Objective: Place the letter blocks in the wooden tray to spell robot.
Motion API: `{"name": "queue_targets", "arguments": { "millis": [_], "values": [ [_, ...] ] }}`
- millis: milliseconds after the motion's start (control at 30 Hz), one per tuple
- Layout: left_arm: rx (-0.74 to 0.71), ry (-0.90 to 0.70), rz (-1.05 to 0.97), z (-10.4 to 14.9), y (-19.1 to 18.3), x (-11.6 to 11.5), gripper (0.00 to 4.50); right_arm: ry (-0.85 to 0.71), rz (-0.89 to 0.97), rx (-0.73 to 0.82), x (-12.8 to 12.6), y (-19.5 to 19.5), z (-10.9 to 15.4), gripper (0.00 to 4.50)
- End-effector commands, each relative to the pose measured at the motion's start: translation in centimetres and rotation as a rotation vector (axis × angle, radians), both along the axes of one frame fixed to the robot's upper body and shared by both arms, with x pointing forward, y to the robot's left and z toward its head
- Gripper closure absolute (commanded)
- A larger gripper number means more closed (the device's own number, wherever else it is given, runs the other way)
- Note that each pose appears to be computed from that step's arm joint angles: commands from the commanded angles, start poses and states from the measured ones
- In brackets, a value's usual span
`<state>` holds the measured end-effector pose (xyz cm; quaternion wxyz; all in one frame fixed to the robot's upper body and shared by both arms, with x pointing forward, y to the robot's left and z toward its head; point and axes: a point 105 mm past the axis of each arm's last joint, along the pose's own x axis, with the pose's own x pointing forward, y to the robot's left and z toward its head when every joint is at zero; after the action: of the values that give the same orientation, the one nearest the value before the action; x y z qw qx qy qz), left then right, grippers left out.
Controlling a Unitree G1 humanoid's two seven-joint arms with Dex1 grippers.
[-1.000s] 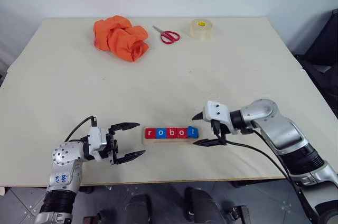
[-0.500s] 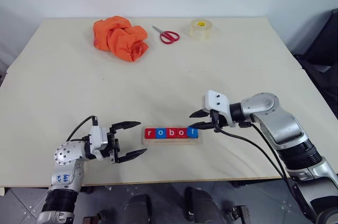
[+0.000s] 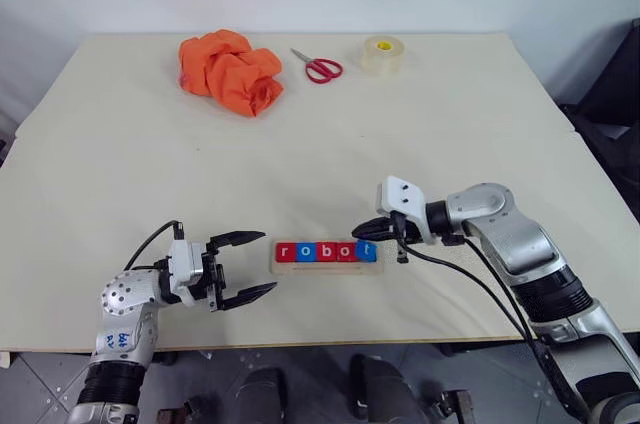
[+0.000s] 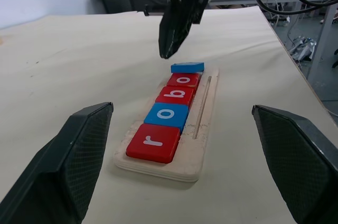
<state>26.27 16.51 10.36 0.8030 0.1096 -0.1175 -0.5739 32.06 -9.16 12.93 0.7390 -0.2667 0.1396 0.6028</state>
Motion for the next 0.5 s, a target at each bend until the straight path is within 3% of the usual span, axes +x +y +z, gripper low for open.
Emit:
{"name": "queue_targets", "arguments": {
  "millis": [33, 200, 500],
  "values": [
    [0.001, -0.039, 0.007, 0.7, 0.2, -0.2, 0.0, -0.023, 0.021, -0.026, -0.2, -0.2, -0.1, 4.45],
    [0.001, -0.04, 0.005, 0.7, 0.1, -0.1, 0.0, -0.035, 0.031, -0.037, -0.3, -0.5, -0.3, 4.45],
    [-0.006, -0.046, 0.022, 1.1, 0.2, 0.3, 0.0, -0.124, 0.084, 0.106, -0.9, 0.3, 3.5, 4.45]
  ]
}}
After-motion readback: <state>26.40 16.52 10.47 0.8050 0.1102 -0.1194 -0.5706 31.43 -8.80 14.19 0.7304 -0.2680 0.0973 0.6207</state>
